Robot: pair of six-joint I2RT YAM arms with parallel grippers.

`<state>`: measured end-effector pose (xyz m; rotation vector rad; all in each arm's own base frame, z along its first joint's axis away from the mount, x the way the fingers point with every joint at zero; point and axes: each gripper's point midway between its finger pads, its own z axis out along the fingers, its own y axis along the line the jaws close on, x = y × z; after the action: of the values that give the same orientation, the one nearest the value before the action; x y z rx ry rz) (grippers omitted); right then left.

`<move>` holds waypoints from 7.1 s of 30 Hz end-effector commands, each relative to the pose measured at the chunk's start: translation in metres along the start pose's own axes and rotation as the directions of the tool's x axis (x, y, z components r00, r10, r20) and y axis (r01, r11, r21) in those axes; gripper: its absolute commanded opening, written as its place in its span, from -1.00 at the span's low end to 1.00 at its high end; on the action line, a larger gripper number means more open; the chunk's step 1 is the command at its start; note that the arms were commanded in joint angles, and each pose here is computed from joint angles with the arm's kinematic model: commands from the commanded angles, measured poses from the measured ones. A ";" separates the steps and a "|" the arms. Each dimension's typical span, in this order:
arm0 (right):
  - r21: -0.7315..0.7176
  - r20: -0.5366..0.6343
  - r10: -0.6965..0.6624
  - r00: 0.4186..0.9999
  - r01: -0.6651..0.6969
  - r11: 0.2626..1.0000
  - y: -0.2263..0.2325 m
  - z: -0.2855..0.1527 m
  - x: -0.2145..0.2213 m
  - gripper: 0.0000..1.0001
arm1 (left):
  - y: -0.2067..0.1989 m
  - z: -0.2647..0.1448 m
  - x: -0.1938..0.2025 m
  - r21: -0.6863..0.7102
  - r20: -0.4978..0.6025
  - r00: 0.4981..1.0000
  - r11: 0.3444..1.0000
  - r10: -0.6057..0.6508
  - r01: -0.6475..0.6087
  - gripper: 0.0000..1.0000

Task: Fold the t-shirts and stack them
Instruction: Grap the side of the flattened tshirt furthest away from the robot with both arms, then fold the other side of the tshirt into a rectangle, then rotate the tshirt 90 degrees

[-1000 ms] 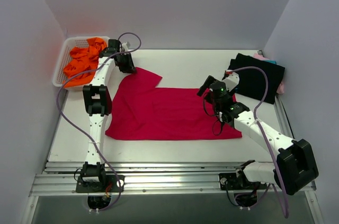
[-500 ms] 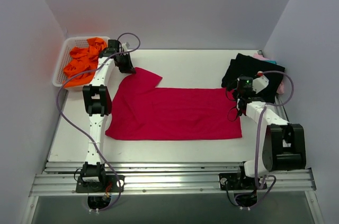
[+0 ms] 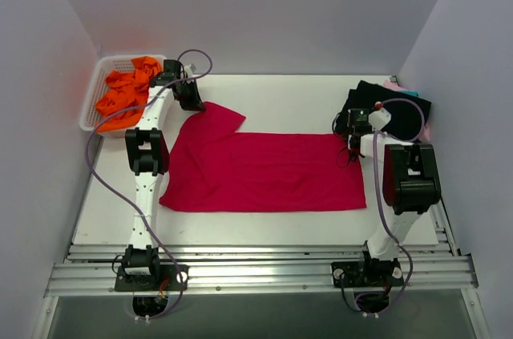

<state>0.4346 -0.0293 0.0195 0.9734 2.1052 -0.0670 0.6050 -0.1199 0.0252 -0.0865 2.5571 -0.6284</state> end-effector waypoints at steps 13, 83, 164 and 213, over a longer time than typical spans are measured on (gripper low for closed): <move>0.024 0.021 -0.017 1.000 0.017 1.000 0.014 0.024 -0.015 0.46 | 0.029 0.014 0.029 -0.087 -0.082 0.995 0.995 -0.064 0.057 -0.95; -0.108 0.091 -0.013 0.996 0.023 0.994 0.063 -0.039 -0.057 -1.00 | 0.009 -0.039 -0.003 -0.142 0.092 0.996 0.990 0.002 0.011 -0.95; -0.127 0.014 -0.122 0.992 0.122 0.984 0.012 -0.101 0.077 -1.00 | -0.026 -0.157 0.281 -0.286 0.416 0.891 0.904 -0.181 0.317 0.26; -0.519 0.149 -0.440 0.885 0.449 0.727 0.145 -0.297 0.252 -0.23 | -0.218 -0.070 -0.096 0.649 0.459 0.878 0.726 -0.135 -0.227 0.88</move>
<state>0.2254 0.3423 0.0400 0.1430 2.2504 0.3487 0.6701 -0.2505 0.0777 -0.2018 2.0233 -1.1808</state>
